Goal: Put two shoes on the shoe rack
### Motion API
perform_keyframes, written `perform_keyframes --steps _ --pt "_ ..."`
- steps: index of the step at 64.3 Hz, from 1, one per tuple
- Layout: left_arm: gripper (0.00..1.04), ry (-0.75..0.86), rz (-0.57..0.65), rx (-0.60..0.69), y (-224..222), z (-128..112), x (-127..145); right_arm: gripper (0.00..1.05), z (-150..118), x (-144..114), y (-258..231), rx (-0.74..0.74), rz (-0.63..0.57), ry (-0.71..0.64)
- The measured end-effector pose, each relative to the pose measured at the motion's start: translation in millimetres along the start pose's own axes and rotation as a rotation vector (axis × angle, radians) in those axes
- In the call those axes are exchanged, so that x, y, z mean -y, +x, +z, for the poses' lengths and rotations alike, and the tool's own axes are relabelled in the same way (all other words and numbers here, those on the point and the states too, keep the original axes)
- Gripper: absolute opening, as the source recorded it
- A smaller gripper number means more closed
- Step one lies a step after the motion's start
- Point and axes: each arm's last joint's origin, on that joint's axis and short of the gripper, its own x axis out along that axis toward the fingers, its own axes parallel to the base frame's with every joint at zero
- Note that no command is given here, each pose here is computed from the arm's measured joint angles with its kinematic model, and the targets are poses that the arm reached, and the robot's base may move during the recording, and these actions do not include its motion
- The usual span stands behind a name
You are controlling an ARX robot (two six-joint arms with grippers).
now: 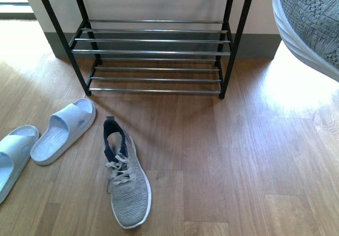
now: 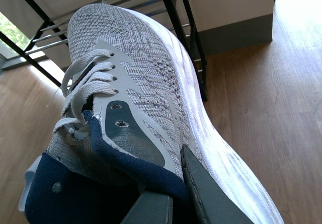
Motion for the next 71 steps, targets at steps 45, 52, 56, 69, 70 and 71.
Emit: perform_keyframes --steps 45,52,56,69,70,71 --pt "0.95 1.442 -0.801 -0.486 196 -77 -37 0.01 0 0 0 -0.004 0.012 0.000" --pt "0.95 1.685 -1.107 -0.527 228 -134 -41 0.01 0 0 0 -0.004 0.012 0.000" --pt "0.95 1.656 -1.165 -0.560 238 -159 -40 0.01 0 0 0 -0.004 0.012 0.000" --pt "0.95 1.624 -1.225 -0.583 240 -184 -36 0.01 0 0 0 -0.004 0.012 0.000" --pt "0.95 1.624 -1.224 -0.583 240 -184 -36 0.01 0 0 0 -0.004 0.012 0.000" --pt "0.95 1.624 -1.225 -0.583 240 -184 -36 0.01 0 0 0 -0.004 0.012 0.000"
